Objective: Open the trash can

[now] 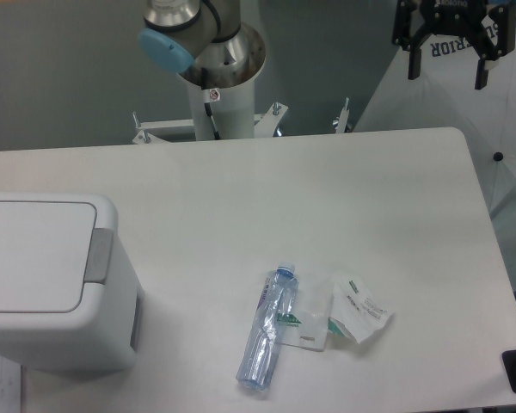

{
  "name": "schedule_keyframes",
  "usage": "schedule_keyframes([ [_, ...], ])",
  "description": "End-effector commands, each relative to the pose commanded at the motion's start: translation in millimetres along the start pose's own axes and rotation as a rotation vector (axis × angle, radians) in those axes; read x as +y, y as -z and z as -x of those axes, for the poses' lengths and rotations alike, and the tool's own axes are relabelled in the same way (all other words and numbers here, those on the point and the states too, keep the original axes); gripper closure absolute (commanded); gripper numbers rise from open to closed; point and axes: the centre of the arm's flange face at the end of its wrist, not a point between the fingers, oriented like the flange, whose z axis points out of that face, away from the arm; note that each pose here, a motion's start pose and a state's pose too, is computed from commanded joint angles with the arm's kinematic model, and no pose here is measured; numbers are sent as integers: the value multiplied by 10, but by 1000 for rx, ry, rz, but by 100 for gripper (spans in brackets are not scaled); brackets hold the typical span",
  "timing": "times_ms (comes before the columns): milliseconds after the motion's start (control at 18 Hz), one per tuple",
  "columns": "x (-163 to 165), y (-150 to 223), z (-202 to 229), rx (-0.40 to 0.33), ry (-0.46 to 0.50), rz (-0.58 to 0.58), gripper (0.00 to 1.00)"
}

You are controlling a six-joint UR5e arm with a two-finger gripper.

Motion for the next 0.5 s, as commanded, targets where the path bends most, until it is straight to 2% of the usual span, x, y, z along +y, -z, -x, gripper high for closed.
schedule_keyframes([
  [111, -6, 12, 6, -2, 24, -1, 0],
  [389, -99, 48, 10, -7, 173, -10, 0],
  [500, -310, -1, -42, 8, 244, -26, 0],
])
